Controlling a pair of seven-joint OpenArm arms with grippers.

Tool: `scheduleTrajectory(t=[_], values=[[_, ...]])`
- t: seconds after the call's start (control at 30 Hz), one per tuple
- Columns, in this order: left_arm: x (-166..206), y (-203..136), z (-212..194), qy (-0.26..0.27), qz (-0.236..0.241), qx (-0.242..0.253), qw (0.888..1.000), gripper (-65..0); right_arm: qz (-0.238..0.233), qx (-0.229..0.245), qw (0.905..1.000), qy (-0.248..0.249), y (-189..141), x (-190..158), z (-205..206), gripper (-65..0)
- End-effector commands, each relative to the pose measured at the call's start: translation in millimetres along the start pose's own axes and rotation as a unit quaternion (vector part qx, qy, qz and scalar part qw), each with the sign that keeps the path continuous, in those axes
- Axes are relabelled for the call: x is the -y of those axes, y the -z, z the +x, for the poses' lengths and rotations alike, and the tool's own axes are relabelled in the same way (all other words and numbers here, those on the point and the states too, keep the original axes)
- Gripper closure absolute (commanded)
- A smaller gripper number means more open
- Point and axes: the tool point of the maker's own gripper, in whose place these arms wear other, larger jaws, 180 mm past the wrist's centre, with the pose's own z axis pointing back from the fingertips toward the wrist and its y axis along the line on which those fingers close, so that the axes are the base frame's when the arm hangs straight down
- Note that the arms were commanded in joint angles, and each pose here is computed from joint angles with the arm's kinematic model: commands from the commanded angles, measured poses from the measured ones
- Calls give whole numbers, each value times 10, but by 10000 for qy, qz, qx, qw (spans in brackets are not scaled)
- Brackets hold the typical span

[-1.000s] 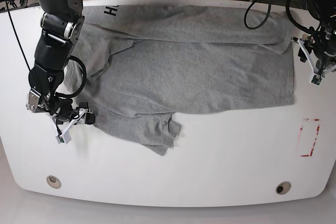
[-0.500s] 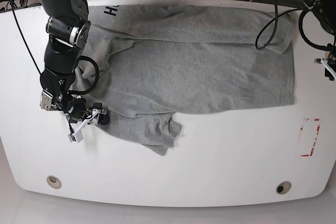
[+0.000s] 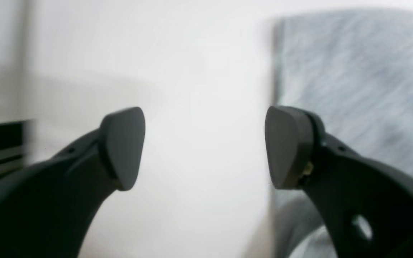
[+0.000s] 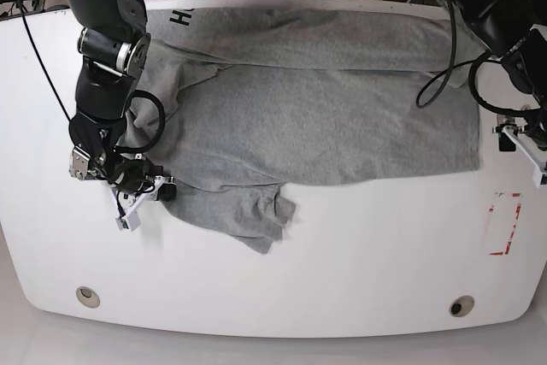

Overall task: Fold the T-shirt properly
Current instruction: 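Move the left gripper to the shirt's hem and grasp it with both grippers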

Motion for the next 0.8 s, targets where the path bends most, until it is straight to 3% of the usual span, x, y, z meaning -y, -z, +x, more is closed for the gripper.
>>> scheduleTrajectory(t=[0.0, 0.4, 0.77], values=[[-13, 52, 205, -86, -107, 427, 9990, -490, 13, 348, 9993, -103, -76, 5, 296, -114], [341, 568, 107, -665, -996, 500, 9915, -490, -18, 335, 9994, -105, -93, 36, 288, -113], [748, 807, 198, -530, -1537, 554, 9851, -487, -5, 332, 9994, -107, -86, 21, 288, -111]])
